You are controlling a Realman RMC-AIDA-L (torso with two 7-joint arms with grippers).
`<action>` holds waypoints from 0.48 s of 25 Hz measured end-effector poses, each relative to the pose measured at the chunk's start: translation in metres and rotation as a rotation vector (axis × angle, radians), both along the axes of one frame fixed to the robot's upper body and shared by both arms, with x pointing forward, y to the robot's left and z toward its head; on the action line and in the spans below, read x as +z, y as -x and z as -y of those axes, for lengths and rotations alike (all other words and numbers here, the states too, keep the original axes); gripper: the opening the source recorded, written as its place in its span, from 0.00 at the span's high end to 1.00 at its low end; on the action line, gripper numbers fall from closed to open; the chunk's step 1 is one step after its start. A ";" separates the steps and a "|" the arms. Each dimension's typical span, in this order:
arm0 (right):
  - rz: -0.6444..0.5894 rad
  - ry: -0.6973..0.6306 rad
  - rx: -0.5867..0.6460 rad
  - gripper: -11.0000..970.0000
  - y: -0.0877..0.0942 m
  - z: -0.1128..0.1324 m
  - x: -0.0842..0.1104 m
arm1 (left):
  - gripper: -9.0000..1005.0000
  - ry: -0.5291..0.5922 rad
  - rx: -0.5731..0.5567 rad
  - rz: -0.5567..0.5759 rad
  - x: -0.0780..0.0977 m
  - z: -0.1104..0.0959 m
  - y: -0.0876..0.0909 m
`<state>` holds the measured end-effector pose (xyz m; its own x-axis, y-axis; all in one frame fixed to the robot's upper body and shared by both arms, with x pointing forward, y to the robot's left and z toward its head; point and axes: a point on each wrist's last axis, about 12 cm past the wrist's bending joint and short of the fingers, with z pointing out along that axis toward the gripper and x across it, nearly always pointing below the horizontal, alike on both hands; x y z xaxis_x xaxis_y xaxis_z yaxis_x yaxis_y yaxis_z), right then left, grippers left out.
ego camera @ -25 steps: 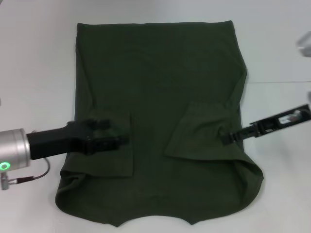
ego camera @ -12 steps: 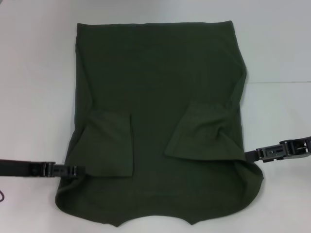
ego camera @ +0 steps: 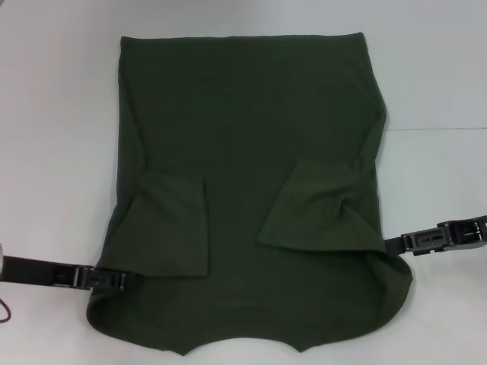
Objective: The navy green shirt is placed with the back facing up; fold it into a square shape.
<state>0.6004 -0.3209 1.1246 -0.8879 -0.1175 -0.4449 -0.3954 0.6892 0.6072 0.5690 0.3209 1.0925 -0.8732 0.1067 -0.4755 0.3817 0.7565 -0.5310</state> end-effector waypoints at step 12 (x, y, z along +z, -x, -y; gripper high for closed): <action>0.008 0.013 0.003 0.04 -0.003 -0.002 0.000 | 0.06 -0.048 -0.028 -0.001 -0.007 0.017 -0.009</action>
